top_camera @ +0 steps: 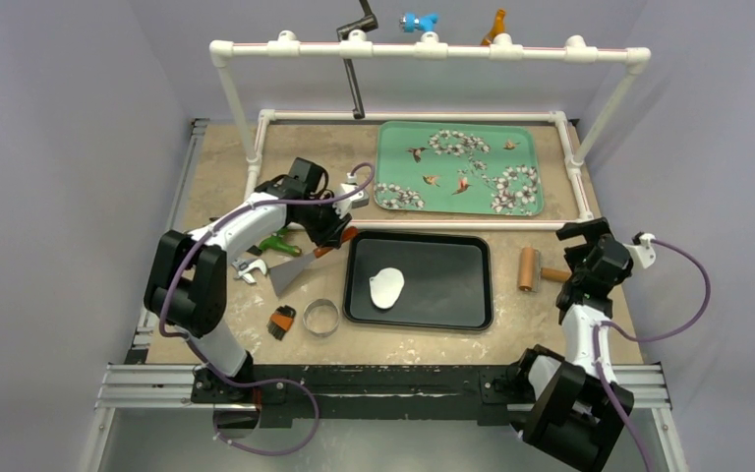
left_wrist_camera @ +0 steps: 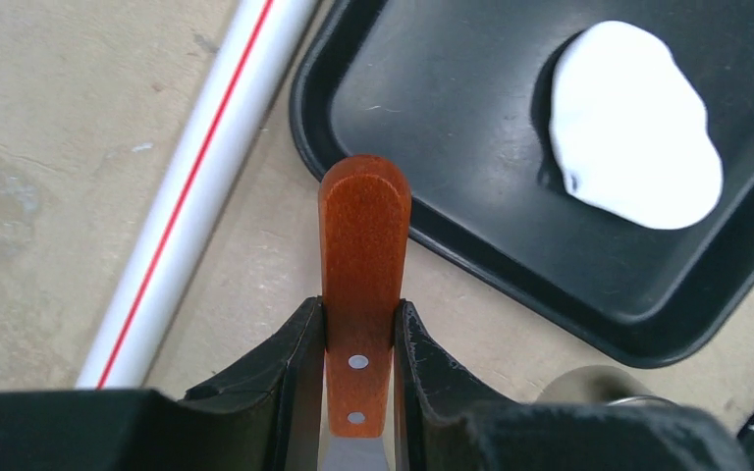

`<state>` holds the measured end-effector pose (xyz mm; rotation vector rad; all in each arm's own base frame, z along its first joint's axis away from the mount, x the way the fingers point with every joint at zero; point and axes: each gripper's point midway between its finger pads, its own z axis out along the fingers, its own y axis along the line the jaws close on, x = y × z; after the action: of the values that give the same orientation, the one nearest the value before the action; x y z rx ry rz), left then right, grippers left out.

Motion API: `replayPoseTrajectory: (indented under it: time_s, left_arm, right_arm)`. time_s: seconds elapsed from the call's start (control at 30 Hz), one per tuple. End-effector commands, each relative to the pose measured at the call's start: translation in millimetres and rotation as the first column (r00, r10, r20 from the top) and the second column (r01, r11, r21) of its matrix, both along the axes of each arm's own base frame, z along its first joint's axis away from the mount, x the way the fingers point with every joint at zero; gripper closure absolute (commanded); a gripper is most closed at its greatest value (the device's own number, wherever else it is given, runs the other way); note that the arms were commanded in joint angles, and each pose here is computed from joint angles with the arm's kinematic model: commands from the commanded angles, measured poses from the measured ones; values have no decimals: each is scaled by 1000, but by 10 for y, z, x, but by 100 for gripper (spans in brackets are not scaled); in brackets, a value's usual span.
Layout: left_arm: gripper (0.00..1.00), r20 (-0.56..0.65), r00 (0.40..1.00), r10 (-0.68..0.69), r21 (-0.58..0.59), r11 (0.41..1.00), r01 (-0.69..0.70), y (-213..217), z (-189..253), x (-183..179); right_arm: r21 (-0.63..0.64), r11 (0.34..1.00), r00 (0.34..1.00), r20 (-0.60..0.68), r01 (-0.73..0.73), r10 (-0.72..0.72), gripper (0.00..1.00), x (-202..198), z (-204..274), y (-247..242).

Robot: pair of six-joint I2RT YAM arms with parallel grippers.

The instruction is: Roll out the dumpling wrappers from the dough

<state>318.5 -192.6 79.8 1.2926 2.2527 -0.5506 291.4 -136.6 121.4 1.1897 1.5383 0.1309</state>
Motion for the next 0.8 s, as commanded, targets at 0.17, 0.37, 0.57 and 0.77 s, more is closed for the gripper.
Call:
replayPoseTrajectory:
  time_s: [0.17,0.37,0.57,0.77]
  left_arm:
    - [100,103,994,-47,68,997,40,-108,-60,239]
    - [100,90,989,-115,125,987,103,-183,-152,157]
    - [73,43,990,-136,119,984,130,-219,-154,112]
    - [50,16,983,-181,85,980,179,-250,-16,-12]
  right_arm:
    - [-187,963,977,61,-192,207,1,188,501,157]
    - [-209,912,919,106,-353,380,1,340,678,427]
    - [-279,832,841,122,-480,527,1,415,838,730]
    - [-333,748,772,86,-574,630,1,526,964,1084]
